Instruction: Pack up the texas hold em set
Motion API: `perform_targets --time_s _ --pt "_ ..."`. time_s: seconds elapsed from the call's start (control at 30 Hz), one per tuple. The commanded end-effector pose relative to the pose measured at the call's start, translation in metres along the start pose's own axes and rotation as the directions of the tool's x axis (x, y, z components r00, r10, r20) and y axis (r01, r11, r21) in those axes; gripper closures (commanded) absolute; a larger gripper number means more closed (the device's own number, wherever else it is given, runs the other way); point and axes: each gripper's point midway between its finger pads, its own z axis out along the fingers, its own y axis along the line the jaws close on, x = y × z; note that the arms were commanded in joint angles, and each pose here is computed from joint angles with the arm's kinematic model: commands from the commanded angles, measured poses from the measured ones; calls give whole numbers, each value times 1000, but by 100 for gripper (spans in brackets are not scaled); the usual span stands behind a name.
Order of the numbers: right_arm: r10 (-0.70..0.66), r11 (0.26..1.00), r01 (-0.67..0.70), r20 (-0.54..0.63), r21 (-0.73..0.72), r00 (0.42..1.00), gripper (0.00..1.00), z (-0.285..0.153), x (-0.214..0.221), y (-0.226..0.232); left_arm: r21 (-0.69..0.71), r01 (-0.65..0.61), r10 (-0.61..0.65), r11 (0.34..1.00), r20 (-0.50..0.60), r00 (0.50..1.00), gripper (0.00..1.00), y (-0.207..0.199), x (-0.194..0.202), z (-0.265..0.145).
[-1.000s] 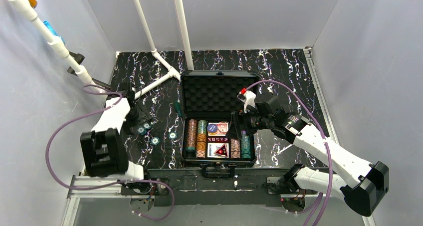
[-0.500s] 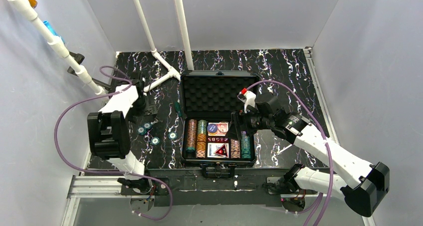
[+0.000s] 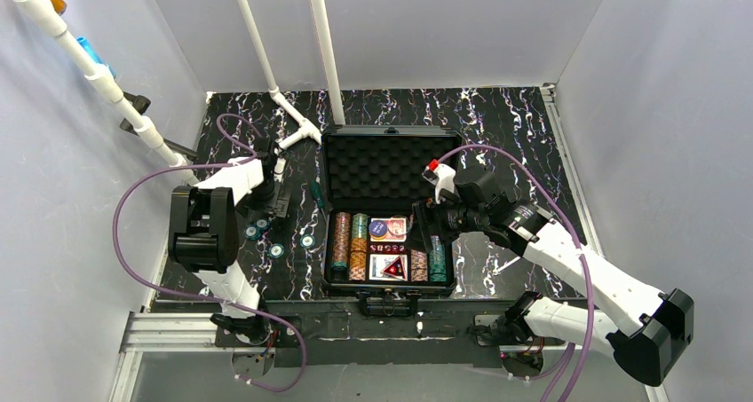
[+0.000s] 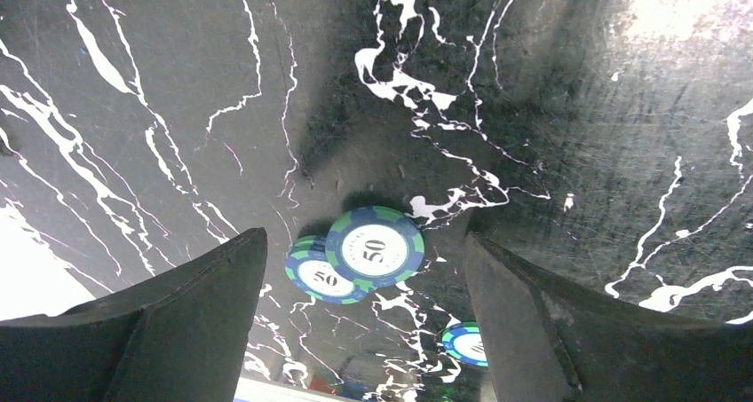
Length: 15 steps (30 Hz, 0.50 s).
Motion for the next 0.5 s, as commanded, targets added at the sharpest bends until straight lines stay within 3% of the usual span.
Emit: perform_targets --time_s 0.0,0.13,0.47 --pt "-32 999 33 35 -20 999 13 -8 -15 9 29 -26 27 999 -15 1000 20 4 -7 2" --pt "-31 999 32 34 -13 999 13 -8 -14 7 48 -20 24 999 -80 997 23 0 1 10" --pt "-28 999 28 13 -32 1000 13 -3 -14 9 30 -4 8 1000 -115 993 29 4 15 5"
